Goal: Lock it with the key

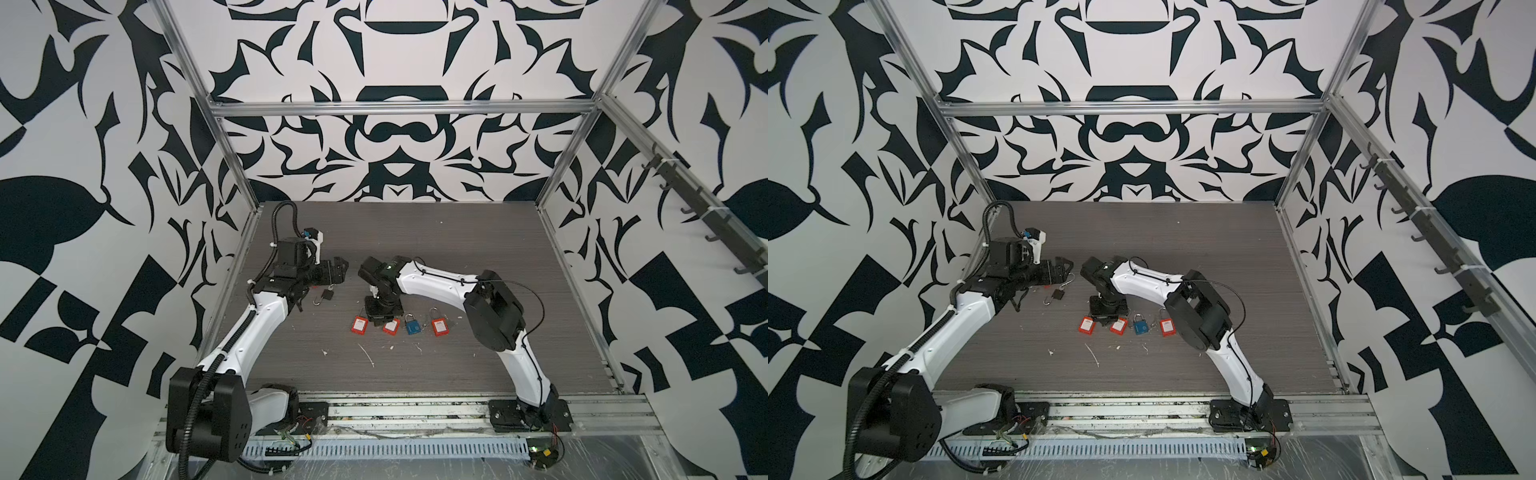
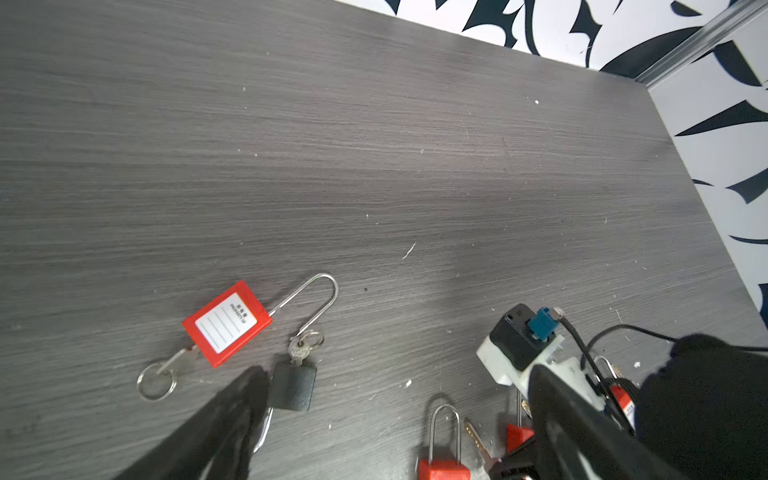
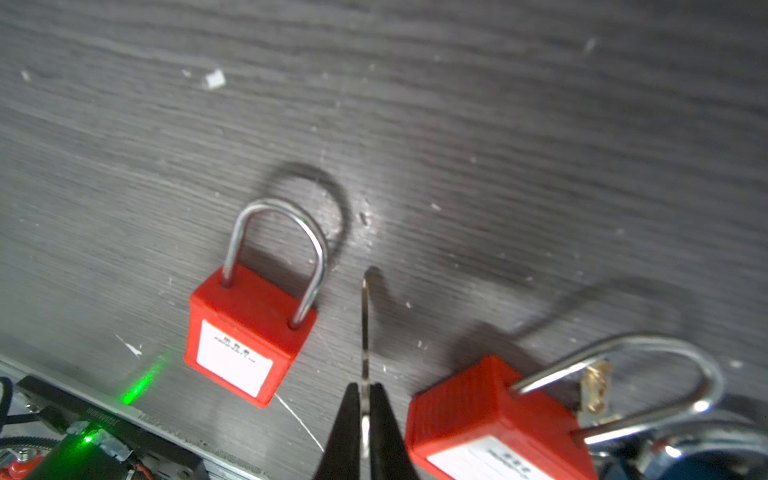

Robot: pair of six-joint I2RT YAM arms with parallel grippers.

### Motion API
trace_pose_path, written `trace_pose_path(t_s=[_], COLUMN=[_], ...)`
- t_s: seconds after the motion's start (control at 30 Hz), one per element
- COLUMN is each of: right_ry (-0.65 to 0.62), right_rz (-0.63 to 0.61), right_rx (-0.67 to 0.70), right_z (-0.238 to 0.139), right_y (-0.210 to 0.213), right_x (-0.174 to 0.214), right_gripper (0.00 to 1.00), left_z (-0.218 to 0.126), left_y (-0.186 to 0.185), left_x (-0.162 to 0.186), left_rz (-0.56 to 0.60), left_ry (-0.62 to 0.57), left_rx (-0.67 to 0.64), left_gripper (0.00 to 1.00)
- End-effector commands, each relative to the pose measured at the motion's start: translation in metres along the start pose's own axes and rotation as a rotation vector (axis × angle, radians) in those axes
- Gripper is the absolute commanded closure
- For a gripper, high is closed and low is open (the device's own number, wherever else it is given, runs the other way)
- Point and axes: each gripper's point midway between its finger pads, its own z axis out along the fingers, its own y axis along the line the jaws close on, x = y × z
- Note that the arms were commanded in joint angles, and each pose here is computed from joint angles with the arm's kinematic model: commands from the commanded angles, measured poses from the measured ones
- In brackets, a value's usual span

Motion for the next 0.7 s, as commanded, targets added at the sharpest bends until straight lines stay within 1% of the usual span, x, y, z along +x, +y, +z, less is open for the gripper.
trace_pose_path(t_s=[0.0, 0.2, 0.3, 0.4, 0.47, 0.53, 0.6, 0.67], right_ry=[-0.010, -0.020, -0.021, -0.056, -0.114, -0.207, -0.302, -0.394], right_rz=[-0.020, -0.042, -0.050, -0.064, -0.084, -0.111, -0.136, -0.160], right_rx=[-0.011, -0.017, -0.011, -0.003, 0.000, 0.015, 0.048, 0.086], right_z=[-0.017, -0.020, -0.020, -0.029, -0.041, -0.060, -0.081, -0.101], right_y=[0.011, 0.016, 0.015, 0.015, 0.015, 0.013, 0.008, 0.001], right_x=[0.002, 0.003, 0.003, 0.000, -0.005, -0.014, -0.022, -0.029], right_gripper=[0.85, 0.77, 0.75, 0.74, 0.73, 0.73, 0.72, 0.72], left_z=[0.001, 0.003, 0.003, 0.003, 0.003, 0.001, 0.010, 0.014], left_y=[0.008, 0.012, 0.013, 0.013, 0.015, 0.016, 0.023, 0.033], left_x=[0.011, 0.019, 0.020, 0.019, 0.020, 0.020, 0.029, 0.034], left_rz=[-0.040, -0.046, -0.049, -0.043, -0.032, -0.015, -0.001, -0.016], left_ry=[0.051, 0.082, 0.096, 0.099, 0.109, 0.124, 0.185, 0.239], left_rx=[-0.038, -0.051, -0.058, -0.063, -0.075, -0.085, -0.104, -0.158], left_gripper=[0.01, 0.01, 0.01, 0.01, 0.01, 0.01, 0.01, 0.01])
